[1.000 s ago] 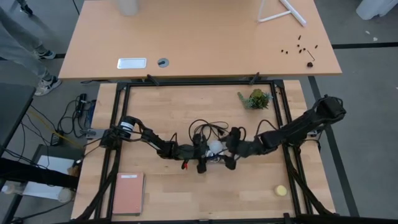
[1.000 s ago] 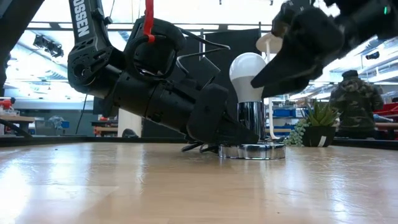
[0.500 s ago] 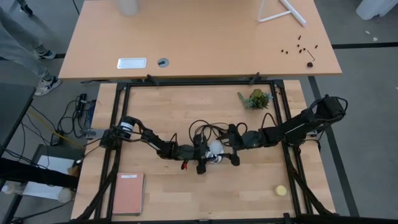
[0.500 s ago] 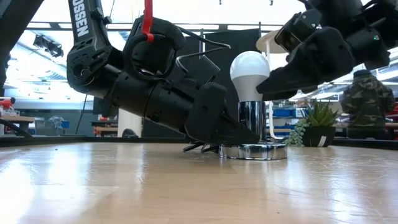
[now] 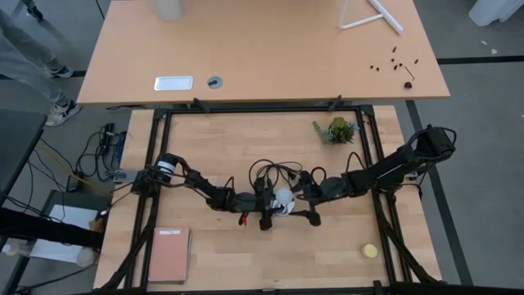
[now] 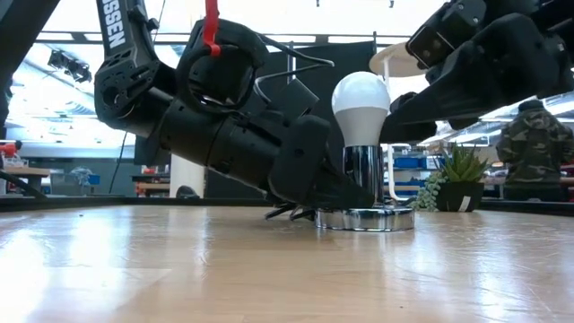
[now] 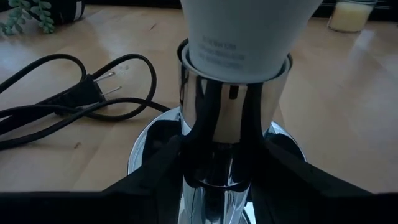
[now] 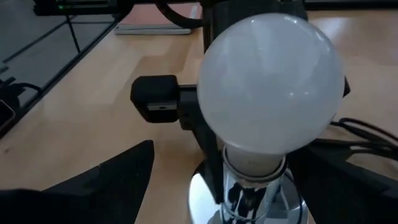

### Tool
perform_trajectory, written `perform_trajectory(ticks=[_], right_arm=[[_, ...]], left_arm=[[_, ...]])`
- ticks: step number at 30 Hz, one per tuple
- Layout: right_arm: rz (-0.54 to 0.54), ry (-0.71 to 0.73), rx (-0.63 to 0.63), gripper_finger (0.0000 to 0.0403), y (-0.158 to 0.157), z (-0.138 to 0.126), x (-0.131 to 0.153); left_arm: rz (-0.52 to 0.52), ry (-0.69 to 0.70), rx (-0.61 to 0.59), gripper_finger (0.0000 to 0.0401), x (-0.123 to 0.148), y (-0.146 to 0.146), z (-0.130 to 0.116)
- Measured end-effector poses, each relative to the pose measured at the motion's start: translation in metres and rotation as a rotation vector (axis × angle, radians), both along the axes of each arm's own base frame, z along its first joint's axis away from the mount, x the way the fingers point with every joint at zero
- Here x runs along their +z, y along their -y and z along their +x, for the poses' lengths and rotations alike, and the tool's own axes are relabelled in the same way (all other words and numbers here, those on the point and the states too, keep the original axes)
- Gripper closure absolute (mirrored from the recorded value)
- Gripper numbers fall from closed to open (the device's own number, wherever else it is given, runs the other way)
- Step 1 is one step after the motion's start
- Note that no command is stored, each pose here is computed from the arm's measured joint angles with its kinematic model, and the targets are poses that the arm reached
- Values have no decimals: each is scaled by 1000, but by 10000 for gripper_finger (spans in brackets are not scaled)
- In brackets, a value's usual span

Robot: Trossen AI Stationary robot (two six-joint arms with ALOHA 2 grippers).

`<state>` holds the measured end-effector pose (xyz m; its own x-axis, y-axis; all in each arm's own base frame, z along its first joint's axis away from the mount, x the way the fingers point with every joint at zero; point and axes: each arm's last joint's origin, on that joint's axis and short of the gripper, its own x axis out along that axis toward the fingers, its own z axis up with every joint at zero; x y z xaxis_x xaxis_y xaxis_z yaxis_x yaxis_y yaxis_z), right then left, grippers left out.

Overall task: Screw lightbulb
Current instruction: Insert the lightbulb into the lamp

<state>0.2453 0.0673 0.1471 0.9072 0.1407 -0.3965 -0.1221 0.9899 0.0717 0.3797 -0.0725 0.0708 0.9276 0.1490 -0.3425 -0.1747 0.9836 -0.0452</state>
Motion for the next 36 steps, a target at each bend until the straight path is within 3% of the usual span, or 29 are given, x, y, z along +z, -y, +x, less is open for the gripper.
perform_trajectory(ticks=[12,24,32,36], right_arm=[[82,-29,77,30,-20,-11,6],[-4,-102,-150,31,-11,-16,10],[-157,-417,-184,31,-8,12,47],[-156,-490,-141,31,0,31,64]], left_arm=[[-4,8,28,206,0,-2,0],[-6,11,11,206,0,-1,0],[7,19,-15,206,1,-1,0],[19,18,-25,206,1,-1,0]])
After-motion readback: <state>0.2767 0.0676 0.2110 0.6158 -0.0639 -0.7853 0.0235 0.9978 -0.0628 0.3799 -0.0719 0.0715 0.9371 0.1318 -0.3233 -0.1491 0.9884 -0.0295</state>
